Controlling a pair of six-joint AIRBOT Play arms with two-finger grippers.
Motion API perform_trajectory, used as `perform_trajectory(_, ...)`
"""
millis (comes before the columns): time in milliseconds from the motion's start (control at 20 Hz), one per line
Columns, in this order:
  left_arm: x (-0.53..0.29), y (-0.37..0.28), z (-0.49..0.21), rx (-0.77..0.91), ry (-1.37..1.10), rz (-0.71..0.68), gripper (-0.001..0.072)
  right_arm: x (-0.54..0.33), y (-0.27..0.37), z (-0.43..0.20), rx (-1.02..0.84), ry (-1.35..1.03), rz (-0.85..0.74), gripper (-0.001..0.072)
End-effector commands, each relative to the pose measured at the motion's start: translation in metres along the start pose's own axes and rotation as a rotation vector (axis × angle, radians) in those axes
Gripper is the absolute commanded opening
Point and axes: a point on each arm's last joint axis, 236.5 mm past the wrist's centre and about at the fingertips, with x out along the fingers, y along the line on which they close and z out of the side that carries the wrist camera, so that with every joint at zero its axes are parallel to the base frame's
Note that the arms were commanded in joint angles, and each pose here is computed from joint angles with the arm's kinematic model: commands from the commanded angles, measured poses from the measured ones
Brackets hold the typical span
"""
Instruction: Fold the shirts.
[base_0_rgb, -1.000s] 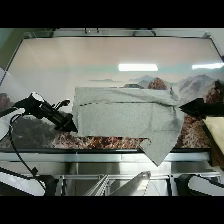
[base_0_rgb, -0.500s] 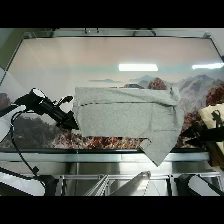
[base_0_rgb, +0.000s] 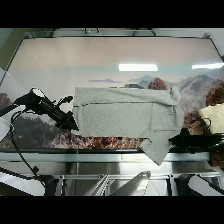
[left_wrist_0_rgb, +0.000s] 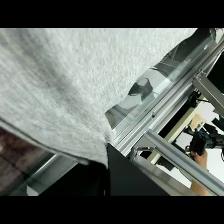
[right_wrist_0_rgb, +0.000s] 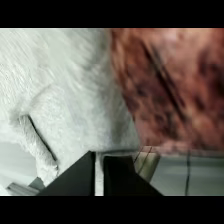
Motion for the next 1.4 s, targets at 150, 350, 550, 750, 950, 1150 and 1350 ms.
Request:
perform_trajectory(150, -0.024, 0.009, -0.017, -0.060, 0.002, -0.057, 0.0022, -0.035, 0.059, -0.016, -0.131, 0.051, 0.136, 0.0013)
perform_trajectory(350, -0.067, 0.038, -0.033, -0.161, -0.119, -0.001, 0.0022, -0.072, 0.053, -0.012, -0.095, -0.092, -0.048, 0.0012)
perform_trajectory(550, -0.099, 0.041, -0.036, -0.190, -0.255, -0.011, 0.0023, -0.084, 0.053, -0.020, -0.075, -0.143, -0.093, 0.0013)
perform_trajectory(750, -0.100, 0.039, -0.038, -0.187, -0.255, -0.009, 0.0023, -0.087, 0.040, -0.024, -0.073, -0.137, -0.155, 0.0013)
perform_trajectory(950, -0.105, 0.037, -0.034, -0.170, -0.262, -0.004, 0.0023, -0.089, 0.054, -0.004, -0.091, -0.222, -0.098, 0.0013)
perform_trajectory(1150, -0.140, 0.017, -0.007, -0.077, -0.366, 0.000, 0.0025, -0.086, 0.098, 0.041, -0.114, -0.332, 0.130, 0.0013)
perform_trajectory(1350, -0.160, 0.009, 0.028, 0.000, -0.361, 0.050, 0.0025, -0.087, 0.125, 0.094, -0.089, -0.400, 0.322, 0.0013)
